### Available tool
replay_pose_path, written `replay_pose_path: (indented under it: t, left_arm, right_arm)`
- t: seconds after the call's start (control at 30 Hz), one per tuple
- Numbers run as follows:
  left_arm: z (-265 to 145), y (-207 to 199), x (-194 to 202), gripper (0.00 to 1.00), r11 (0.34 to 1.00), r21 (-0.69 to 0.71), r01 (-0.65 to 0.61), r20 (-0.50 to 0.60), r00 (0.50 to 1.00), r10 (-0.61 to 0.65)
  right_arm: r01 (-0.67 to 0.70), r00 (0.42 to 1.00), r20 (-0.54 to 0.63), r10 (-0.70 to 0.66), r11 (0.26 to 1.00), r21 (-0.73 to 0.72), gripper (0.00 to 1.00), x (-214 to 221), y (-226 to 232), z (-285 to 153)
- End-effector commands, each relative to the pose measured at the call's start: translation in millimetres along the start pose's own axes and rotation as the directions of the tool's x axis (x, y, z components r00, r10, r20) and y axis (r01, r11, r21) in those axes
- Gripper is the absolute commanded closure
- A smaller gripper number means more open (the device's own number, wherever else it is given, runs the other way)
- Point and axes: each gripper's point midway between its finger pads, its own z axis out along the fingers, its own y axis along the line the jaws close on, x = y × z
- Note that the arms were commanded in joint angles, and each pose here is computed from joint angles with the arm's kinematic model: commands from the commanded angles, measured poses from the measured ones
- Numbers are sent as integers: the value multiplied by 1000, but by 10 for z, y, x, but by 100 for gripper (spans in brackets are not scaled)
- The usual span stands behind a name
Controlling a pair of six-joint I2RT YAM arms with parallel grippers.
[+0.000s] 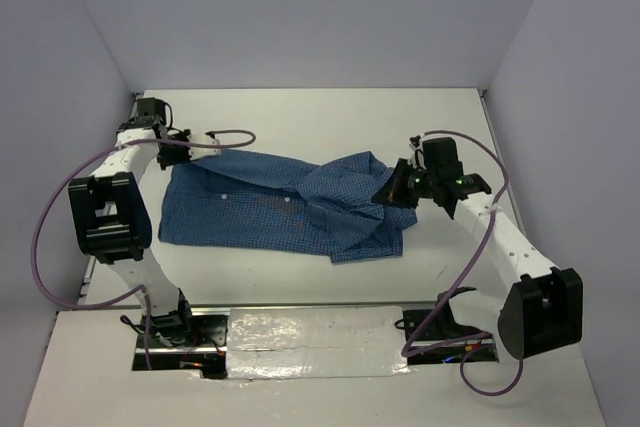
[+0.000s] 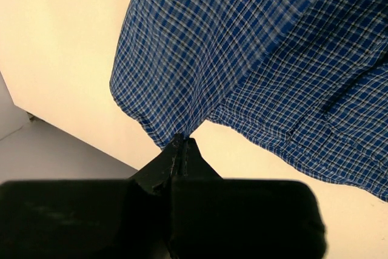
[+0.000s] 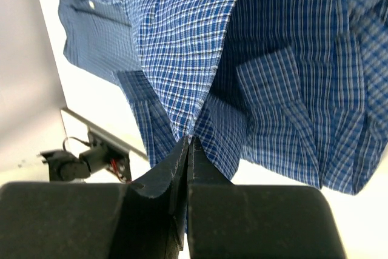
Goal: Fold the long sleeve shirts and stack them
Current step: Fold the shirt
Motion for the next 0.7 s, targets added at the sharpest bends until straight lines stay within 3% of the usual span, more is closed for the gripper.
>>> replay_pose_path:
  t: [0.0,0.13,0.33,0.4,0.43,0.47,0.53,0.57,0.67]
  left_arm:
    - [-102,111,-26,100,997,-39,-62,-8,998,62]
    - [2,-39,-73,99,997,8,-75,11,997,75]
    - [147,-242,-178,51,995,36,-94,-1,996,94]
    - [129,-253,-169,45,995,45,-88,-7,996,89]
    - [122,-265,-183,27,995,54,-85,0,996,85]
    - [69,-253,-202,26,995,65,-78,6,997,78]
    - [-39,-178,-284,23,996,56,-69,31,997,68]
    - [-81,-227,-337,1,995,79,-62,57,997,58]
    - [-219,-181,-467,1,998,64,-24,108,994,17]
  right_arm:
    - [2,998,-61,-3,1000,-8,100,227,-37,-106]
    - [-35,996,-82,35,999,-5,100,344,-155,16]
    - [-68,994,-87,71,997,34,100,393,-339,204]
    - [-53,995,-75,61,994,99,98,393,-485,224]
    - [-49,996,-67,59,989,140,93,381,-570,220]
    - [-32,996,-77,47,981,192,77,390,-662,185]
    - [-23,999,-36,37,940,341,59,272,-923,92]
    - [-20,998,-47,43,911,411,43,299,-1024,-17]
    - [-14,997,74,-33,830,557,29,-53,-1083,-406]
